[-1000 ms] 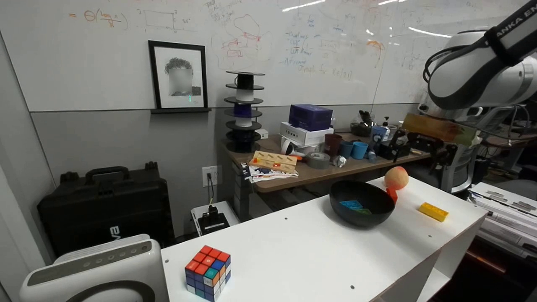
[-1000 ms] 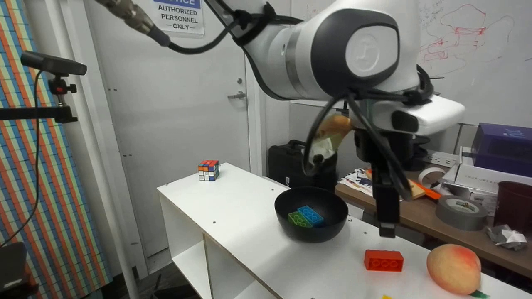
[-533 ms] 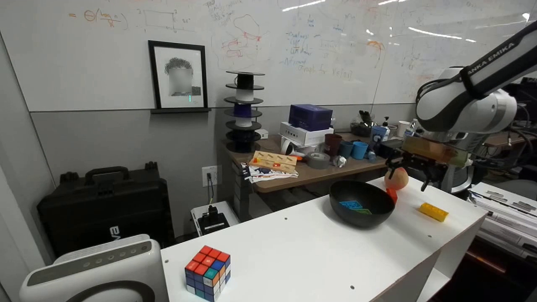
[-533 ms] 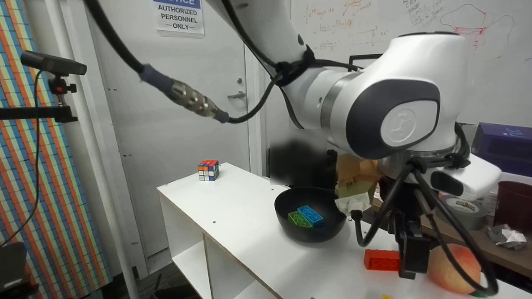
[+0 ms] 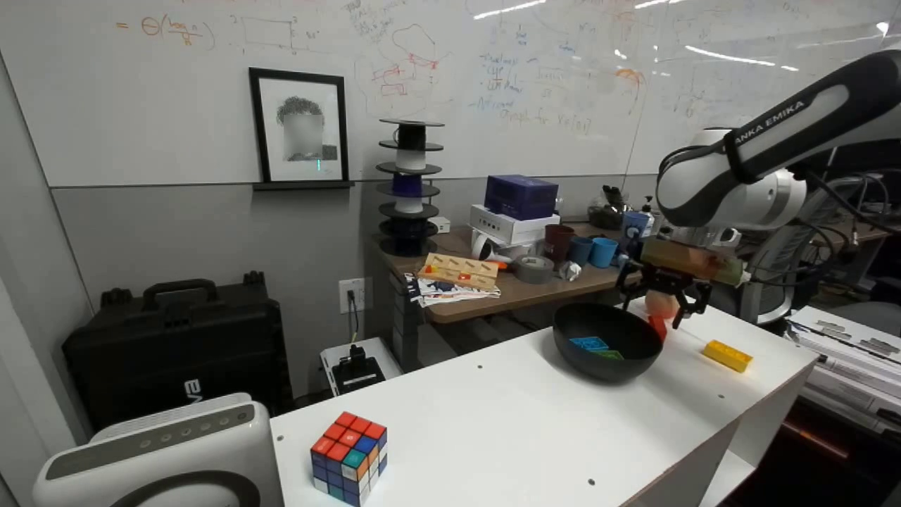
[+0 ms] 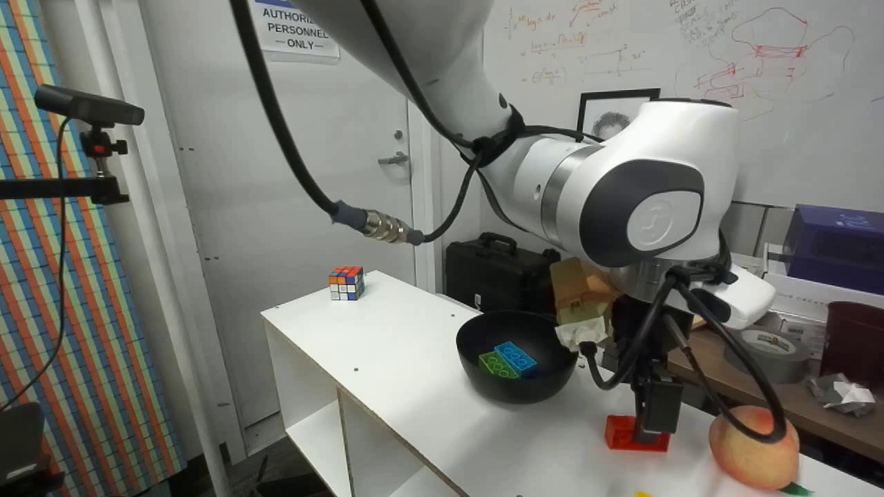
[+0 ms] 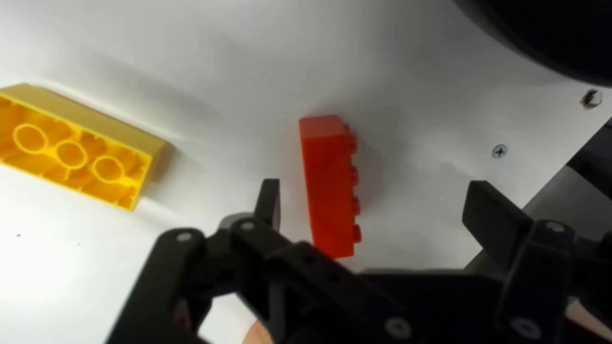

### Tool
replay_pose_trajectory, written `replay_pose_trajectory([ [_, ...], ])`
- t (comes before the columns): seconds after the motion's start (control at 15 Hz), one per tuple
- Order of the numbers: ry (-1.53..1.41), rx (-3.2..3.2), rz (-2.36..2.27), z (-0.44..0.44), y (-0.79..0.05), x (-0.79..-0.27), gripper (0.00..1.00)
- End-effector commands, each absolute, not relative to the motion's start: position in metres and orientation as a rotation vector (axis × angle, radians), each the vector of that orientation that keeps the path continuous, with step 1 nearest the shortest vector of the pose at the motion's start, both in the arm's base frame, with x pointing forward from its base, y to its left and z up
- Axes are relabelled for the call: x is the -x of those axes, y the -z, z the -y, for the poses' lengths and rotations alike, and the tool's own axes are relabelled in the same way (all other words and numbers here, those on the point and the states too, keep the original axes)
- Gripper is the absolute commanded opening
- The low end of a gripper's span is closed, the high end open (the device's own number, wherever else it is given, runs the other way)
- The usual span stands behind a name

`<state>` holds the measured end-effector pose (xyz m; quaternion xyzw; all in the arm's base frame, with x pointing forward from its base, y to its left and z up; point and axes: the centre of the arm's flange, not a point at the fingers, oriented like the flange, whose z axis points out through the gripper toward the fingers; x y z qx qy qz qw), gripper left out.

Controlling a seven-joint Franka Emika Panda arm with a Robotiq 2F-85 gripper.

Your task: Put the green, blue, red and yellow building blocks inside the black bowl

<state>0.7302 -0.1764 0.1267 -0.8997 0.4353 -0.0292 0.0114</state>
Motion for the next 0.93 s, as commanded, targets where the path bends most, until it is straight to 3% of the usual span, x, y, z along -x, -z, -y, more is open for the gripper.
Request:
replay_pose_trajectory([
  [0.0, 0.026, 2.848, -1.294, 0.164, -0.122, -0.764, 0.66],
  [0.4, -0.027, 2.97, -1.248, 0.156, -0.107, -0.751, 0.18],
  [0.67, -0.008, 3.004, -1.273, 0.167, -0.103, -0.743, 0.11],
  [0.87, 0.023, 3.003, -1.287, 0.168, -0.111, -0.74, 0.16],
])
